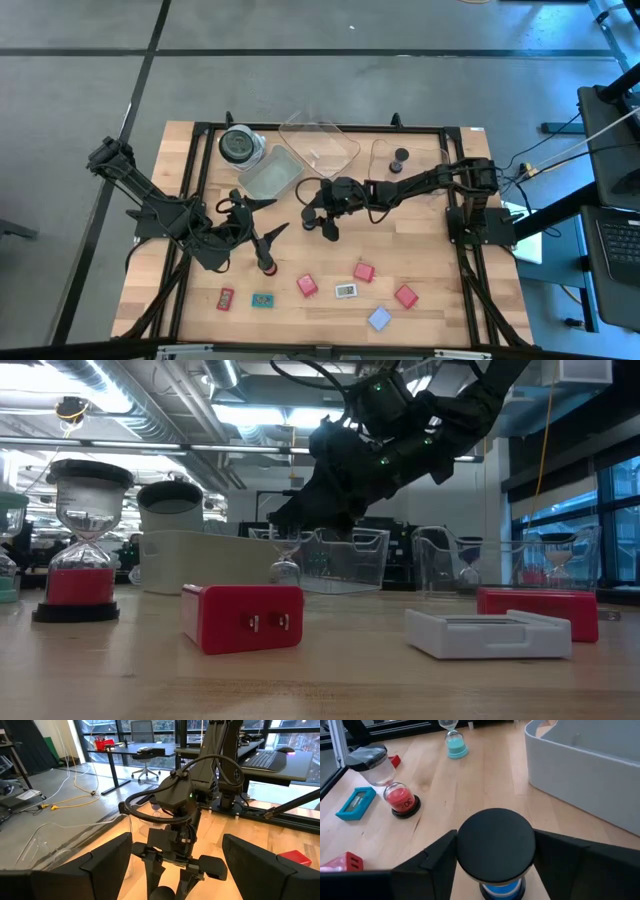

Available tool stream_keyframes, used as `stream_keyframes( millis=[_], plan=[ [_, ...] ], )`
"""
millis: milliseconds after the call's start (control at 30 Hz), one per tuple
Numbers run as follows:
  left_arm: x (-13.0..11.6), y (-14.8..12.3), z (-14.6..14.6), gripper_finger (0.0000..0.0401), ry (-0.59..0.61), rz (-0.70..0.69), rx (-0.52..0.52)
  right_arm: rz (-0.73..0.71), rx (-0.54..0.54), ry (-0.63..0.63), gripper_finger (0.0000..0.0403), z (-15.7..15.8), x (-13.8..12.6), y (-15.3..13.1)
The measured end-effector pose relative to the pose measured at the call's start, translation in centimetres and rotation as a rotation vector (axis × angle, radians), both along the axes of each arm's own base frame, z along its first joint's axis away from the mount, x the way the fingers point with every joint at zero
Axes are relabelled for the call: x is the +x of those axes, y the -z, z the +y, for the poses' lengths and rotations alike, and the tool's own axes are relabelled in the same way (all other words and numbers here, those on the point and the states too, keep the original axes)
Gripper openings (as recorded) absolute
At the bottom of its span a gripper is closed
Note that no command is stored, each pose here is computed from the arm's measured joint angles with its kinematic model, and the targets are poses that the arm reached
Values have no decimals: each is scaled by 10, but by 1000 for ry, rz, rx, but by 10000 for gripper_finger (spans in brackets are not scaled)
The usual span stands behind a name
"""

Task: Pick & Place Office items
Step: Put the blue hourglass into the right transparent bin

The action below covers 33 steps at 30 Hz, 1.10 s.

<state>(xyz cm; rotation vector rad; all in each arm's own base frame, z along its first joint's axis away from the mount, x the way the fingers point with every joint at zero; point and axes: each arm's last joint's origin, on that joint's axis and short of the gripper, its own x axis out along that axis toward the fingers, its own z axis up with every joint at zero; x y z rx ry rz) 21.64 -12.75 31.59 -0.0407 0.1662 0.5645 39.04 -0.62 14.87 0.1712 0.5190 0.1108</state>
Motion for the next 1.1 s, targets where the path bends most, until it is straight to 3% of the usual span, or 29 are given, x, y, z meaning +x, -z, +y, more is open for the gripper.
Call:
stream_keyframes(
  millis=[133,400,600,800,1100],
  plan=[
    [0,0,0,308,0,1,1,-11,2,-1,219,0,-3,-11],
    [0,0,0,308,-1,2,2,0,-9,34,218,0,-28,-63],
    [-1,1,1,308,-9,12,14,77,-119,201,222,-5,-68,-104],
    [-1,2,1,308,-16,20,25,94,-157,328,222,-7,-112,-142],
    [-1,2,2,308,-24,21,28,155,-243,569,221,-12,-168,-167]
  ],
)
